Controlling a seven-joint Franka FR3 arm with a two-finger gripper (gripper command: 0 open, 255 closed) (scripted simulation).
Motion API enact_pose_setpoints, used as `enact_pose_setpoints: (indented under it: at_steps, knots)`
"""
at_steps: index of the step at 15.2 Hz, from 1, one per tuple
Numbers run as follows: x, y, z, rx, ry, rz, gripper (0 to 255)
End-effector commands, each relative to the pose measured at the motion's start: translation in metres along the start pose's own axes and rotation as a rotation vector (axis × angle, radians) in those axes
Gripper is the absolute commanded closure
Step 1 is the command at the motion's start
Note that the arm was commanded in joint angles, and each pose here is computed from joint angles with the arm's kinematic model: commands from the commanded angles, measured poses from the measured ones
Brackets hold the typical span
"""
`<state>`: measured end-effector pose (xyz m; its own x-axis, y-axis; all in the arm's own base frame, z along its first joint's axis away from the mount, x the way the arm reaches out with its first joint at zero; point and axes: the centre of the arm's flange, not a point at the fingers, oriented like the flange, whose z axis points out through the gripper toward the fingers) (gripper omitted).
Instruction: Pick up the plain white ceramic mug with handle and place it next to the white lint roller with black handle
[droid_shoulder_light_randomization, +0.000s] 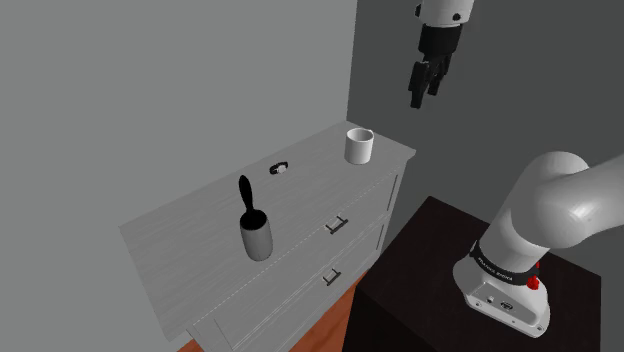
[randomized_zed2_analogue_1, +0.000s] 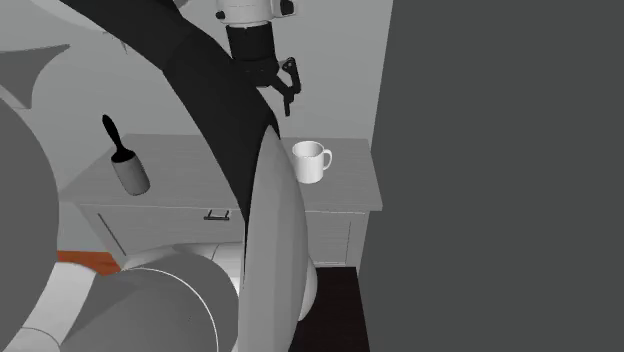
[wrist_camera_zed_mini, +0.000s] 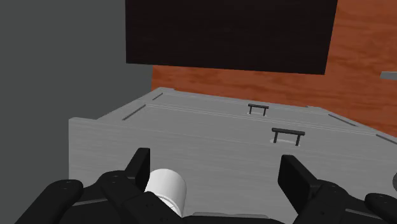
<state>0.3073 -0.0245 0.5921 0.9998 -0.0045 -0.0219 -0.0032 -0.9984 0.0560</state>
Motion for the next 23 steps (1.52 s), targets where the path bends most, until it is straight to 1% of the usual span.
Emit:
enact_pose_setpoints:
  at_steps: [1, 23]
  knots:
    - [0.000, 0.000, 0.000, 0.000, 0.000, 0.000, 0]
    - [0.213, 0.039, 0.184, 0.055, 0.058, 0.123, 0]
